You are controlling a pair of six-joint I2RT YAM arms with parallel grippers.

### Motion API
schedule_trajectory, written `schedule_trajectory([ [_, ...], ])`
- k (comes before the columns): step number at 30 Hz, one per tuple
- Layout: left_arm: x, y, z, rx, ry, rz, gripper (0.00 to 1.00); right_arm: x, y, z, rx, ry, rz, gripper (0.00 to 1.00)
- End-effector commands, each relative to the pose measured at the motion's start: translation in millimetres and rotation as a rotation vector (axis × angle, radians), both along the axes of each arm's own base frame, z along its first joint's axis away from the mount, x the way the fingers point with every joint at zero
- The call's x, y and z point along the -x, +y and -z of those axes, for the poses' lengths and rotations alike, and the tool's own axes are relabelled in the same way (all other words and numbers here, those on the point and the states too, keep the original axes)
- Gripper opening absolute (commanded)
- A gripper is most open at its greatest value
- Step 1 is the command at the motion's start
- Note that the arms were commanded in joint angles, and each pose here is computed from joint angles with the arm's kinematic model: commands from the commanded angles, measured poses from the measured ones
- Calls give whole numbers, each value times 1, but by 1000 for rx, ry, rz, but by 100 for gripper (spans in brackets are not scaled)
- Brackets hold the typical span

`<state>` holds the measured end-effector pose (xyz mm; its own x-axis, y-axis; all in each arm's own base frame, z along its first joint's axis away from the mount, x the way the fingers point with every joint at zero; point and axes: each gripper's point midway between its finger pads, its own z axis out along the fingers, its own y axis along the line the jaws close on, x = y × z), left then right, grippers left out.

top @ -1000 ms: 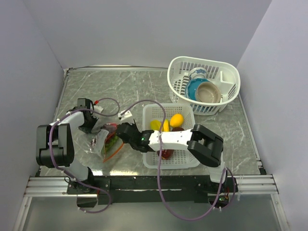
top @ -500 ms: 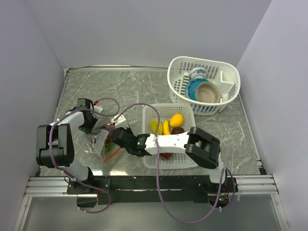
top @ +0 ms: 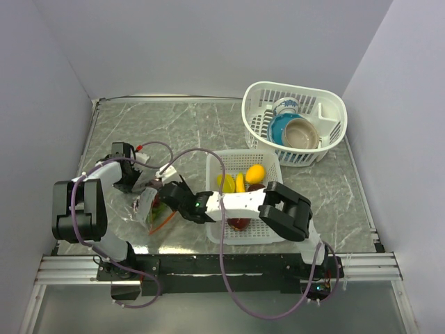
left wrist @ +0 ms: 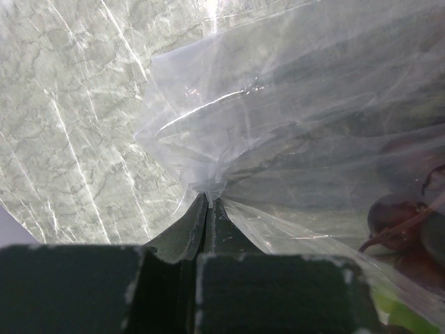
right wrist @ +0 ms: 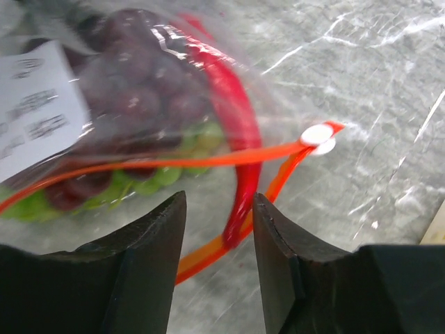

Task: Open the zip-top bag and remove the fake food

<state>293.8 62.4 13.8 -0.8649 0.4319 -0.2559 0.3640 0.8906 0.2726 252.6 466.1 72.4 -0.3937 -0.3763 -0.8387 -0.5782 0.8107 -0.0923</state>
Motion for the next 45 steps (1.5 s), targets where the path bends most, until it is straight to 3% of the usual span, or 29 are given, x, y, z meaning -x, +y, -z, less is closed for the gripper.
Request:
schedule_trajectory([
  [1, 40, -13, 32, 76, 162, 11, 1, -22, 7, -5, -11, -39, 6, 52],
  [8, 39, -14, 34, 83, 179, 18, 1, -32, 14, 3, 30, -74, -18, 52],
  [18, 38, -13, 31, 75, 170, 31, 1, -26, 19, 29, 9, 9, -24, 44],
  [23, 40, -13, 31, 79, 173, 29, 1, -24, 16, 31, 10, 17, -14, 24],
  [30, 42, -13, 32, 79, 169, 27, 1, -22, 4, 26, 1, 20, 12, 12],
  [33, 42, -14, 31, 82, 166, 28, 1, -20, 1, 31, 0, 35, 18, 17],
  [34, 42, -14, 31, 84, 166, 29, 1, -19, 2, 33, -1, 42, 22, 21],
  [35, 42, -15, 30, 85, 163, 29, 1, -21, 0, 36, 7, 44, 32, 35],
  [38, 43, -15, 29, 84, 163, 32, 1, -23, 3, 41, 16, 44, 50, 48],
  [42, 44, -15, 29, 81, 166, 40, 1, -26, 6, 45, 21, 44, 52, 49],
  [45, 45, -13, 30, 76, 166, 38, 1, -24, 7, 43, 9, 47, 48, 43],
])
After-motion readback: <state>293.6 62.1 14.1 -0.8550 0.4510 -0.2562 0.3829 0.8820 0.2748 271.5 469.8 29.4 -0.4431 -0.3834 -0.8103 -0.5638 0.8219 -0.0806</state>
